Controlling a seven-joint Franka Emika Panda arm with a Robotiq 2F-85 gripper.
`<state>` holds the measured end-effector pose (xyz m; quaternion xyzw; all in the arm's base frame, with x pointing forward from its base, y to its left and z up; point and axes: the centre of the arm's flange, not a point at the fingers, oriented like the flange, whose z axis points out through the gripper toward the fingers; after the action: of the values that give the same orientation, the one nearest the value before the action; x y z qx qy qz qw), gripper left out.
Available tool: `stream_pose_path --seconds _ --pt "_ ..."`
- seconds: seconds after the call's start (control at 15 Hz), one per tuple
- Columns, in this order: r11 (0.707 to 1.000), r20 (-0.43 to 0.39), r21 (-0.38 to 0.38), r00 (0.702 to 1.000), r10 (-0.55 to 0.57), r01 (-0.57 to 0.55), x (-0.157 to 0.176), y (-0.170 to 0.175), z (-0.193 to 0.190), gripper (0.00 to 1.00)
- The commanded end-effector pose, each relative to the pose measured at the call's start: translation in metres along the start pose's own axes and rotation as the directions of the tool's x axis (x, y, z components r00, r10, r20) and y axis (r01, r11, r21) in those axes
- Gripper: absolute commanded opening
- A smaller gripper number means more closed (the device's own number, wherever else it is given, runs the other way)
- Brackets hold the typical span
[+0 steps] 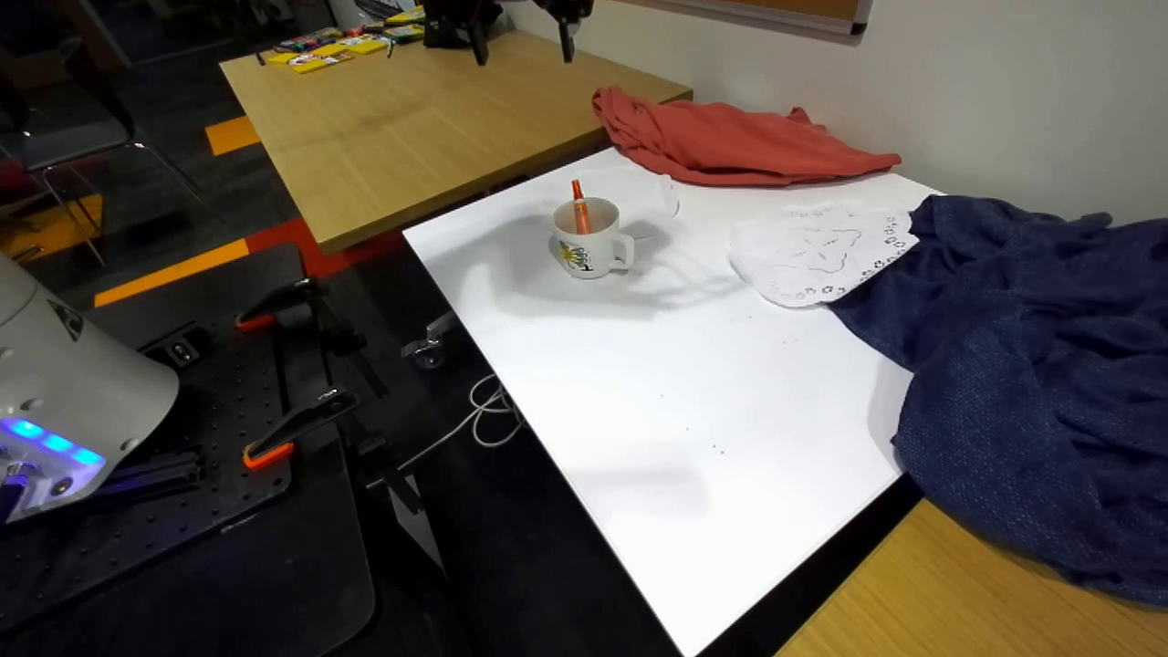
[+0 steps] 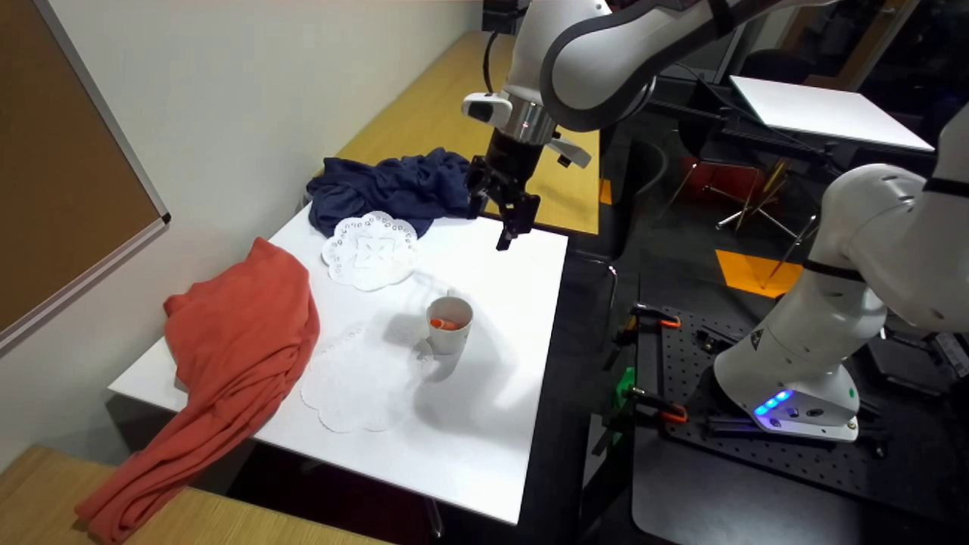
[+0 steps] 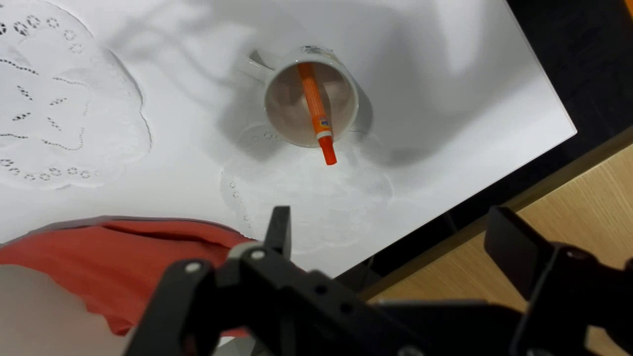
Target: Take the pen out of the cup and place it on the table
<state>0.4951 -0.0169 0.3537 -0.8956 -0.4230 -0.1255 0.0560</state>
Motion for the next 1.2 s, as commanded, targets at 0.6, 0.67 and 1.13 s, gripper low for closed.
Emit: stream_pose_path --seconds 0.6,0.67,1.13 --pt "0.965 -0.220 -0.010 0.941 -0.257 0.261 0.004 0.022 0.010 1.00" --pt "0.955 -0.246 -0.019 0.925 -0.291 0.295 0.006 0.024 0.012 1.00" --pt "0.925 -0.270 -0.082 0.886 -0.378 0.370 -0.006 0.045 0.059 1.00"
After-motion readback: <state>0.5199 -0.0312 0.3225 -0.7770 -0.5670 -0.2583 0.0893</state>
